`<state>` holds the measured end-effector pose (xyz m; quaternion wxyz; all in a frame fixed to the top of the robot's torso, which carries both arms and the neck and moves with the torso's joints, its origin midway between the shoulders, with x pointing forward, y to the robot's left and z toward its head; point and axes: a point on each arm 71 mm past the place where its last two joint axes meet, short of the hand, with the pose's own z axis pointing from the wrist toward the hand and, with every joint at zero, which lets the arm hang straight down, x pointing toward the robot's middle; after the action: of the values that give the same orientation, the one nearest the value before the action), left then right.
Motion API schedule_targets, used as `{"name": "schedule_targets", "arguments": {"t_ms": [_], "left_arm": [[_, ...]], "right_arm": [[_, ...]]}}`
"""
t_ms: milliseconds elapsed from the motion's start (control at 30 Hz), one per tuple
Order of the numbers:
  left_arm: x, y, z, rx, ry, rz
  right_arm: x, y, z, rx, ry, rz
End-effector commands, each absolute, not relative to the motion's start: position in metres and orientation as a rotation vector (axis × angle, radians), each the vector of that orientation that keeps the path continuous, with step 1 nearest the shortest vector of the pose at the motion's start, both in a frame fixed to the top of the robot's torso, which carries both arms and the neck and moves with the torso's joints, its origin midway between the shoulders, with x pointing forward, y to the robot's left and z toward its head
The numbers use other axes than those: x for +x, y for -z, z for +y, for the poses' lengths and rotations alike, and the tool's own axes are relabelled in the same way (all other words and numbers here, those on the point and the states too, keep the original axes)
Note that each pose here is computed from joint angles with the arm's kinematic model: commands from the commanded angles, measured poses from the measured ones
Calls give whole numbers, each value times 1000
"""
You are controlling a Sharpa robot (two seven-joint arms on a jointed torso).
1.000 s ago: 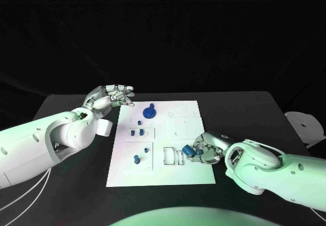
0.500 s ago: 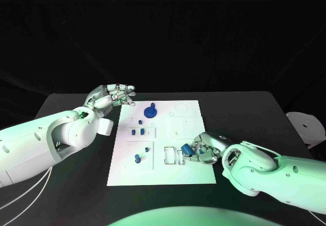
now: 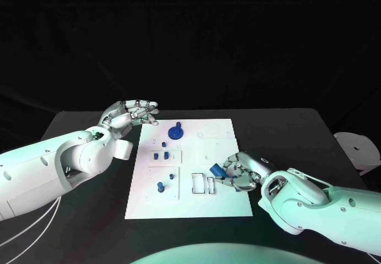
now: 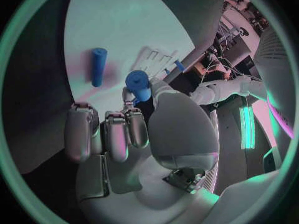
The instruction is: Assemble the parts on the task board
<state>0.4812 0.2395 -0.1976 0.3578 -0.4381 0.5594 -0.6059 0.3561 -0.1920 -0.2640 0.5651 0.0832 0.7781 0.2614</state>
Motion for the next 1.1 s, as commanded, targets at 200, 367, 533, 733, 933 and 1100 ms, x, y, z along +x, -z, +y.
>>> {"name": "schedule_targets", "arguments": {"t_ms": [200,367,533,733,933,1100], "left_arm": [[481,197,236,-1127,1588,1445],[481,197,235,-1127,1590,1446],[481,197,235,-1127,1591,1446],[481,197,235,-1127,1590,1445],[481,197,235,-1127,1591,1446],[481,197,235,-1127,1590,1446]], "right_arm": [[358,249,-182,242,-706,1792],[358,253,-170,223,-736,1875],[357,260,-158,193,-760,1957],[357,265,-152,180,-766,1999],[358,268,-149,184,-758,2009],[361,269,-150,191,-740,2002]]}}
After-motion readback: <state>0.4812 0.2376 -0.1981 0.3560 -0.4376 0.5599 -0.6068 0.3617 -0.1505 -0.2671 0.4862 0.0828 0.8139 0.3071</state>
